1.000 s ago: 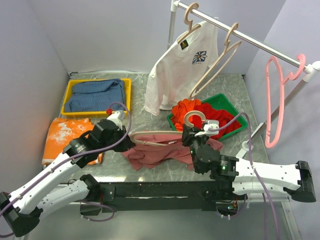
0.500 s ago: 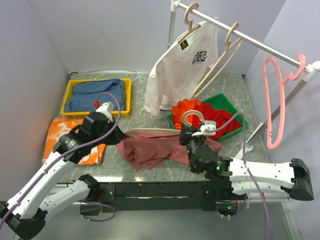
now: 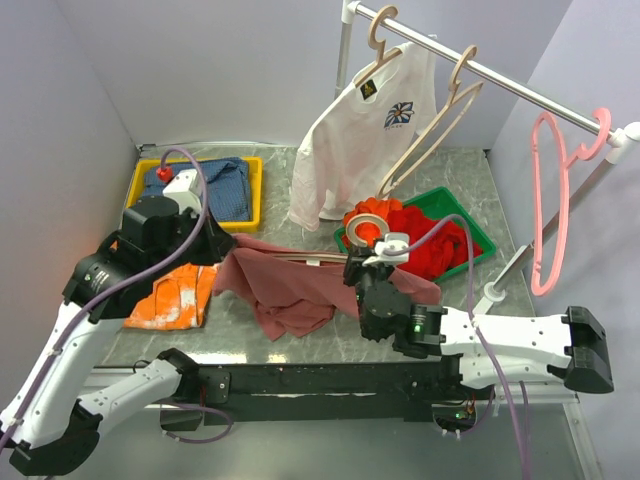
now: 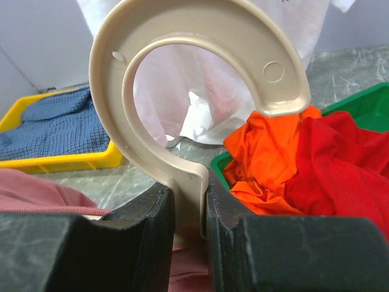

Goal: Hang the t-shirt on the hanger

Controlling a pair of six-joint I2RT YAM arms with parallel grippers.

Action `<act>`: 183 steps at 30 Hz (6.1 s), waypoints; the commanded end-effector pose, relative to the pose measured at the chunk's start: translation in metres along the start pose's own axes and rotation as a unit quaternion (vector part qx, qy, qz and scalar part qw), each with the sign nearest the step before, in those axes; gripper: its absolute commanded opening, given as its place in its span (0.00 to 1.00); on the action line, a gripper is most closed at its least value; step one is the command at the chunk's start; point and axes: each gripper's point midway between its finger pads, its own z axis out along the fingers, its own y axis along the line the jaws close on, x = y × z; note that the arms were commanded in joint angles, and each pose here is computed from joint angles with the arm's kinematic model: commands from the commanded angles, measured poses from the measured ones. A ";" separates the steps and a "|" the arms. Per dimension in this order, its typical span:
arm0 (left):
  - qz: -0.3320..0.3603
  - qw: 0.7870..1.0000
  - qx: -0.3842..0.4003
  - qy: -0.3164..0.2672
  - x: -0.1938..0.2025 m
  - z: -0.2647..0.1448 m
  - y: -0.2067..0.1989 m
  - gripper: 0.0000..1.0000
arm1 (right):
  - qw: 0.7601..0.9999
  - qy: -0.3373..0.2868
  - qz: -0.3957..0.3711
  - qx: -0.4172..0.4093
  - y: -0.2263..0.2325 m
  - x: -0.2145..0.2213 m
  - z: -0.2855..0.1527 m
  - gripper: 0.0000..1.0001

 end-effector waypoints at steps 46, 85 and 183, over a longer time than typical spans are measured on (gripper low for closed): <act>0.062 0.959 0.000 -0.277 -0.138 -0.081 -0.021 0.26 | 0.991 -0.042 -0.016 -0.126 0.150 -0.157 0.075 0.00; -0.193 0.932 -0.120 -0.284 -0.054 -0.019 0.070 0.55 | 0.994 -0.026 -0.004 -0.109 0.175 -0.122 0.059 0.00; 0.295 0.919 0.261 -0.021 0.008 -0.043 -0.066 0.64 | 0.949 0.003 -0.024 -0.314 0.152 -0.150 -0.012 0.00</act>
